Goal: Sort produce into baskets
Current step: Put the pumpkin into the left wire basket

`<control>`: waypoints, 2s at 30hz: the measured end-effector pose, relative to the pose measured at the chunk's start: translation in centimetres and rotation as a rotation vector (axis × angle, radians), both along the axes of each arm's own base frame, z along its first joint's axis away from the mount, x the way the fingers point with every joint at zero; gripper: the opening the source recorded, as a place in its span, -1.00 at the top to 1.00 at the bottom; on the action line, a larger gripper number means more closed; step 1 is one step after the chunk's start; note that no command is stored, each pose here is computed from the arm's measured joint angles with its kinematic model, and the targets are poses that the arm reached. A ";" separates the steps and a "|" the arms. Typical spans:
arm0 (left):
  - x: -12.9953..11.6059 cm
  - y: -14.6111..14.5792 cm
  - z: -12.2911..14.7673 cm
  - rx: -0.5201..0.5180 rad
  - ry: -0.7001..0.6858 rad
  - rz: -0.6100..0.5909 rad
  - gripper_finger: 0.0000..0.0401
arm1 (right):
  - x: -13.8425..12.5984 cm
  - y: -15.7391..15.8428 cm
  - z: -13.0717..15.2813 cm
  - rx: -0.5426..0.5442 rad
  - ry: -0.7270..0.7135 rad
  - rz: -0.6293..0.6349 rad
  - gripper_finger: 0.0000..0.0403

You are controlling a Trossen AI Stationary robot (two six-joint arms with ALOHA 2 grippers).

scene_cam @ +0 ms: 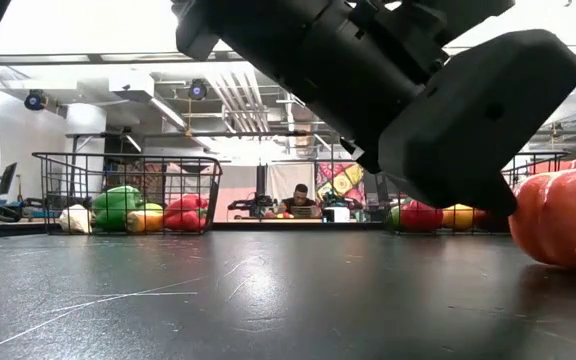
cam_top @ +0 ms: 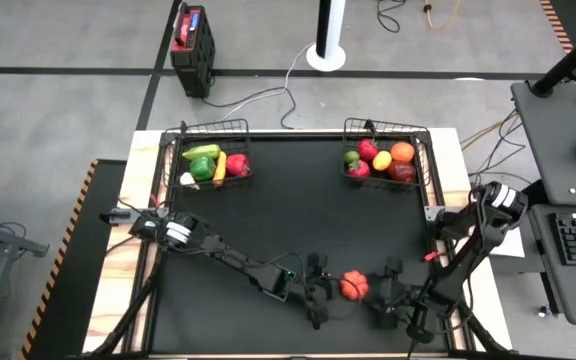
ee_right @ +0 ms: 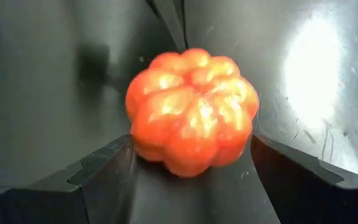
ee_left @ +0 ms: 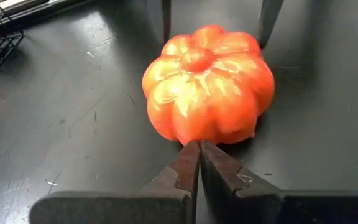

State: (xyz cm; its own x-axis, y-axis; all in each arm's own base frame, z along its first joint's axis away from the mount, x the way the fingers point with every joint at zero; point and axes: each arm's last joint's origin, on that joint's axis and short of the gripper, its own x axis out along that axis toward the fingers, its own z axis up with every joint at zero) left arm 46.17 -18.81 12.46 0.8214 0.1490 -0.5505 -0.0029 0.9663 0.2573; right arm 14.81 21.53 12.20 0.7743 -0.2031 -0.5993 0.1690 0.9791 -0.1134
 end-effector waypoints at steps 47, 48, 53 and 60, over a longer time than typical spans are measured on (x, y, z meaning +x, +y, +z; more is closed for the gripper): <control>0.5 1.1 -0.2 -0.033 0.016 -0.041 0.99 | 2.3 0.2 -2.0 0.003 -0.083 -0.068 -0.53; 0.5 1.1 -0.2 -0.036 0.015 -0.039 0.99 | 2.3 0.2 -1.9 0.005 -0.084 -0.069 -0.53; -0.1 0.6 0.7 0.004 0.018 -0.005 0.99 | 2.4 0.3 -1.7 0.027 -0.122 -0.086 -0.56; -2.3 -0.7 3.3 0.060 0.040 -0.034 0.99 | 2.8 0.4 -0.5 0.048 -0.223 -0.117 -0.54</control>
